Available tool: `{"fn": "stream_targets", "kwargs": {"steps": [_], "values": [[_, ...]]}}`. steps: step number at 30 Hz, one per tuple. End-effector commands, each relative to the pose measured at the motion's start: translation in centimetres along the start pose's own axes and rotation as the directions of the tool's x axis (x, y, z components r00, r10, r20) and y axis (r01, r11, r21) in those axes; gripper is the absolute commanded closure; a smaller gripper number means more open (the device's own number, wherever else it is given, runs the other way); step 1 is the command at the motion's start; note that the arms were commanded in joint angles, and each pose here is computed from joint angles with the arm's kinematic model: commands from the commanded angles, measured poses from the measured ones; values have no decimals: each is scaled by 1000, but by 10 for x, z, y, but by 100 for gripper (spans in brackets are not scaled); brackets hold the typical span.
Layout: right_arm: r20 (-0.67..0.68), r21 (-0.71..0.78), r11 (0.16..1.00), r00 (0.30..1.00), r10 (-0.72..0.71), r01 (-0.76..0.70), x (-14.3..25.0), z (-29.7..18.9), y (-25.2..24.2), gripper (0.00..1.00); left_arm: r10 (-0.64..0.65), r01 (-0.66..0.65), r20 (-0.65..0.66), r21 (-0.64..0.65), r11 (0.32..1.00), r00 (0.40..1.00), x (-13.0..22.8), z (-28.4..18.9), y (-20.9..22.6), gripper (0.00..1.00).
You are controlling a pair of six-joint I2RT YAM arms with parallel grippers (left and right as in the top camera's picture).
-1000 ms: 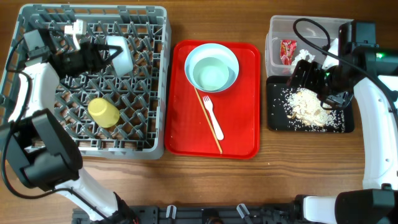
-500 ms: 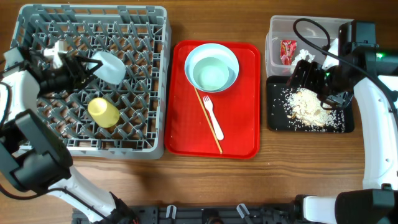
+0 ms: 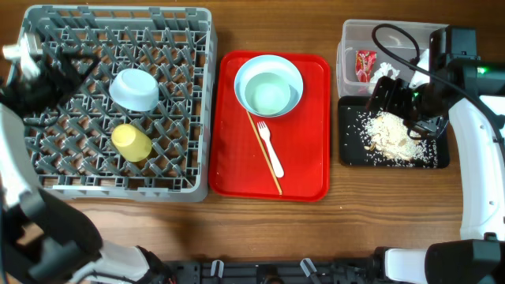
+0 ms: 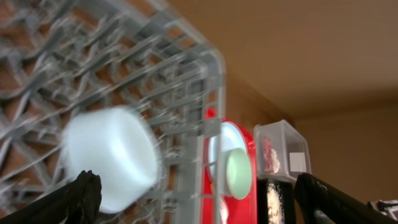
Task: Sort waste into correct bins and load items into the dishwasher rack
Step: 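Reach the left gripper to the pale-green bowl on the red tray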
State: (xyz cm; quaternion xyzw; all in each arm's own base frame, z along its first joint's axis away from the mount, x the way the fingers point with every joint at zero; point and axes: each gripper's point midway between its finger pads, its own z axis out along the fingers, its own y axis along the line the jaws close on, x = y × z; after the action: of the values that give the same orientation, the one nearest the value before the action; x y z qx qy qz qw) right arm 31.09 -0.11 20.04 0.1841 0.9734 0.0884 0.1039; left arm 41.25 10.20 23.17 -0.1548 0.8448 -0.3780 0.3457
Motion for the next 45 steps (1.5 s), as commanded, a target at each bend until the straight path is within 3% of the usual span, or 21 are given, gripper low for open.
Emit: {"fn": "stream_targets", "kwargs": {"steps": [1,5,9,10,14,19,22,29,33,37,38,40,45], "values": [[34,51,999,999,12,-14,-3,-7,-9,0,115,-113,30,-70,991,993,-11,8,-73,0],[30,83,996,999,17,-20,-2,-7,-16,0,254,-255,-25,-113,960,967,11,55,-130,0],[36,108,993,998,53,-56,-4,-9,-28,0,435,-439,-62,-184,880,898,48,113,-178,0],[41,110,991,996,75,-79,-5,-10,-34,0,518,-523,-80,-186,832,852,77,148,-206,0],[42,111,991,996,76,-80,-6,-10,-34,0,579,-596,-153,-115,795,801,131,202,-226,0],[41,111,991,996,75,-79,-6,-10,-34,0,614,-642,-258,-34,766,746,201,266,-223,0],[40,111,991,997,72,-76,-5,-10,-34,0,618,-673,-324,-87,735,717,232,297,-196,1],[41,111,991,997,72,-76,-6,-10,-34,0,583,-696,-444,-140,705,680,269,325,-146,7],[41,111,991,997,72,-76,-6,-10,-34,0,552,-712,-507,-195,675,662,279,327,-117,20],[41,111,991,997,72,-76,-6,-10,-34,0,539,-722,-529,-229,652,655,280,326,-105,43],[40,111,991,997,71,-75,-5,-10,-34,0,538,-723,-532,-230,652,654,280,325,-104,56],[39,112,991,997,69,-72,-5,-10,-34,1,535,-725,-540,-229,650,650,282,324,-103,69],[36,113,991,997,69,-73,-4,-10,-35,0,536,-730,-549,-222,646,641,287,323,-104,84]]}}
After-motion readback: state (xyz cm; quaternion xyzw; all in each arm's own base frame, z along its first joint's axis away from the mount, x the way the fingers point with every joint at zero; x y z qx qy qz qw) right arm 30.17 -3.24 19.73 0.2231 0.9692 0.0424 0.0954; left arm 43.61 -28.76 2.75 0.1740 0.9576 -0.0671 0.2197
